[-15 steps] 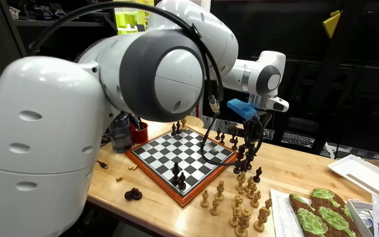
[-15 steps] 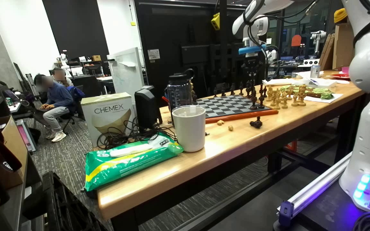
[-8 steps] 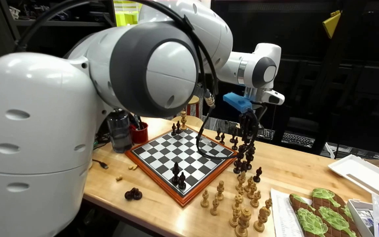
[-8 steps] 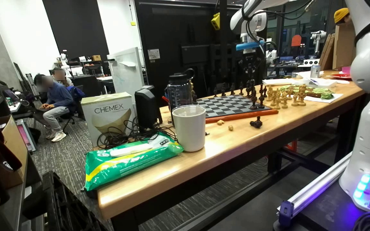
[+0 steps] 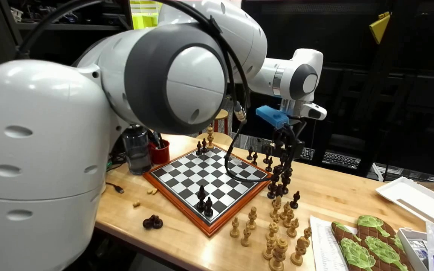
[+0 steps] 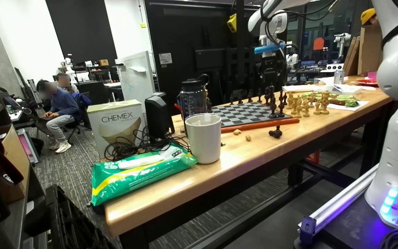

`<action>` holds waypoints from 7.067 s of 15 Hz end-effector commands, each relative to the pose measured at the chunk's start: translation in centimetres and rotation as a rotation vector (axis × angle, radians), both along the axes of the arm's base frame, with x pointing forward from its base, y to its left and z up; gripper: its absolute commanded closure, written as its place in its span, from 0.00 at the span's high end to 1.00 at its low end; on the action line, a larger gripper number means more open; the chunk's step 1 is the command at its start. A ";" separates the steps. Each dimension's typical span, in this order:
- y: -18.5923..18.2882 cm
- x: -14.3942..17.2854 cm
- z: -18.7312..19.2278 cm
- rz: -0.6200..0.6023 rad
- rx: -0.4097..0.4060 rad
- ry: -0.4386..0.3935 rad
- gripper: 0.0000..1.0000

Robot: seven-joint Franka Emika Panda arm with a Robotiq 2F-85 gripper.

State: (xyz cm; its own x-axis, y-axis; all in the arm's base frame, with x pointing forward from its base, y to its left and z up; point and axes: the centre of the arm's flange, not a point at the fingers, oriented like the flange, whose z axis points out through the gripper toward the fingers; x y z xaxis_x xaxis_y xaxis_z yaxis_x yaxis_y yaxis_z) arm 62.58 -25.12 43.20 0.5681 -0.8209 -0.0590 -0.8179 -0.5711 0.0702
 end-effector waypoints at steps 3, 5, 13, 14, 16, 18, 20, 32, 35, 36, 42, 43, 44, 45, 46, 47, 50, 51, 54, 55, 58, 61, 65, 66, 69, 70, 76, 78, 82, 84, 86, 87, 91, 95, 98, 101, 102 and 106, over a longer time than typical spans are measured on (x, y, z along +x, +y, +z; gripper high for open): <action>-1.3 -0.1 -0.6 -0.015 0.016 0.028 1.00; -1.8 0.0 -0.9 -0.023 0.026 0.038 1.00; -3.3 0.5 -1.5 -0.036 0.036 0.064 1.00; -3.4 0.5 -1.7 -0.035 0.035 0.065 1.00; -3.6 0.6 -2.1 -0.034 0.038 0.067 1.00; -3.7 0.7 -2.5 -0.031 0.041 0.066 1.00; -3.8 0.8 -2.8 -0.027 0.047 0.065 1.00; -3.2 0.8 -2.7 -0.017 0.035 0.047 0.06; -3.0 0.7 -2.6 -0.017 0.030 0.042 0.07; -2.9 0.7 -2.6 -0.016 0.029 0.040 0.07; -1.9 0.6 -1.4 -0.017 0.007 0.033 0.07; -1.5 0.7 -1.0 -0.019 -0.004 0.036 0.07; -1.3 0.8 -0.7 -0.020 -0.012 0.038 0.07; -1.0 0.9 0.0 -0.024 -0.025 0.042 0.07; -0.8 0.8 0.8 -0.029 -0.037 0.040 0.07; -0.4 0.4 1.9 -0.040 -0.054 0.035 0.07; -0.4 -0.1 4.6 -0.063 -0.136 0.025 0.07; -0.6 -0.2 5.2 -0.051 -0.179 0.031 0.07; -1.1 -0.4 6.5 -0.054 -0.224 0.042 0.07; -1.2 -0.4 6.7 -0.052 -0.216 0.042 0.07; -0.5 -0.5 6.9 -0.044 -0.196 0.044 0.07; 1.5 -0.9 7.4 -0.017 -0.188 0.047 0.07; 5.7 -1.4 9.0 0.025 -0.211 0.034 0.07; 6.7 -1.6 9.4 0.036 -0.210 0.035 0.07; 9.1 -2.3 9.8 0.072 -0.187 0.047 0.07; 9.8 -2.5 9.6 0.091 -0.173 0.051 0.07; 12.8 -4.7 8.1 0.140 -0.147 0.087 0.07; 13.6 -5.4 7.5 0.141 -0.142 0.106 0.07; 16.1 -6.7 7.0 0.162 -0.142 0.129 0.07; 17.5 -7.3 7.1 0.170 -0.143 0.137 0.07; 18.8 -7.7 7.2 0.179 -0.145 0.141 0.07; 19.3 -8.0 7.2 0.183 -0.146 0.142 0.07; 20.9 -8.8 7.0 0.190 -0.143 0.147 0.07; 21.3 -9.6 6.3 0.196 -0.133 0.162 0.07; 20.3 -9.9 5.9 0.203 -0.131 0.187 0.07; 19.7 -10.5 6.5 0.206 -0.153 0.215 0.07; 19.6 -10.9 7.2 0.202 -0.175 0.222 0.07; 19.6 -12.5 10.1 0.204 -0.237 0.223 0.07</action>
State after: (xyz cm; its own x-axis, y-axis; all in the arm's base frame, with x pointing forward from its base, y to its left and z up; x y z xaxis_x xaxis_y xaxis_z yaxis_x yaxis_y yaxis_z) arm 52.43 -5.80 50.56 0.7093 -0.7027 -0.0559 -0.6410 -0.6759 0.3637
